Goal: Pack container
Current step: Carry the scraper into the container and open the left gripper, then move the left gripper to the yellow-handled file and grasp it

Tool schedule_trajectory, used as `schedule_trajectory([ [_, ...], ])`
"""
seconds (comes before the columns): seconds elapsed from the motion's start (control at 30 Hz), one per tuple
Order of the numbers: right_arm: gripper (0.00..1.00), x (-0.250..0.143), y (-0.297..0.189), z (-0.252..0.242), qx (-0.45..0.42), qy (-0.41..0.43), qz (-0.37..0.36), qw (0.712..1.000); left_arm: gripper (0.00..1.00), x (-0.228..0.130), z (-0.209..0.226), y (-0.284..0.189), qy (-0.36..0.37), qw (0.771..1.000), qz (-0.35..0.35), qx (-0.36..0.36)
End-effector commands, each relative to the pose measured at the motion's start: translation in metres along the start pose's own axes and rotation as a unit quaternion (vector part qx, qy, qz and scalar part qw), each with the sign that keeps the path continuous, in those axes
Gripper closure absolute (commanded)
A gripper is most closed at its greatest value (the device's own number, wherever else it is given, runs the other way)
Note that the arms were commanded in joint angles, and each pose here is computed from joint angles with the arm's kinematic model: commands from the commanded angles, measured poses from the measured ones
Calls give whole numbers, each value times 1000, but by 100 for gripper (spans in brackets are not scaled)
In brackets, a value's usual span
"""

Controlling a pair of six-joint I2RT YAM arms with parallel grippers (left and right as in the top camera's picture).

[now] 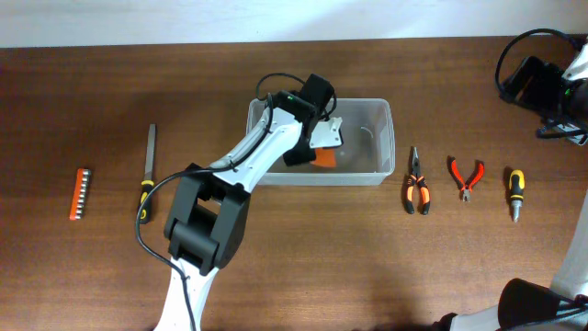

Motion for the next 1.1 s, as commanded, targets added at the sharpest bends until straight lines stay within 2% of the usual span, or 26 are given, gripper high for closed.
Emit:
schedule_trajectory([
  [0.0, 1, 0, 3, -1, -4, 4, 3, 1000, 38, -2, 14, -19, -21, 999, 19, 41],
  [0.03, 1, 0, 3, -1, -4, 4, 3, 1000, 1, -1, 17, -26, -34, 998, 14, 46],
  [0.2, 1, 0, 4, -1, -4, 4, 3, 1000, 1, 2, 34, -71, -104, 992, -9, 77],
  [0.4, 1, 0, 4, -1, -5, 4, 4, 1000, 1, -11, 38, -143, -116, 988, -24, 98],
  [0.5, 1, 1, 6, -1, -7, 3, 5, 1000, 1, -32, 33, -167, -148, 985, -15, 91],
  [0.6, 1, 1, 10, -2, -10, 3, 9, 1000, 1, -69, 24, -174, -226, 973, 20, 48],
  [0.63, 1, 2, 13, -2, -11, 4, 12, 1000, 1, -92, 22, -173, -272, 962, 29, 14],
  [0.8, 1, 3, 17, -2, -14, 5, 17, 1000, 1, -170, 21, -160, -392, 915, 8, -93],
  [0.87, 1, 3, 18, -2, -14, 5, 17, 1000, 1, -210, 21, -147, -459, 881, 17, -113],
  [1.0, 1, 3, 18, -2, -14, 5, 17, 1000, 1, -291, 3, -114, -595, 787, 60, -150],
  [1.07, 1, 3, 18, -2, -14, 5, 17, 1000, 1, -318, -10, -98, -638, 747, 72, -170],
])
Point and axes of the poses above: each gripper's point midway between its finger pads, its own y axis out along the fingers, its own z axis along the line the jaws close on, x = y × z, the point moved 9 cm from there along -y, back along the fingers, and after that the axes turned 13 degrees about y, right-handed, at the moved point
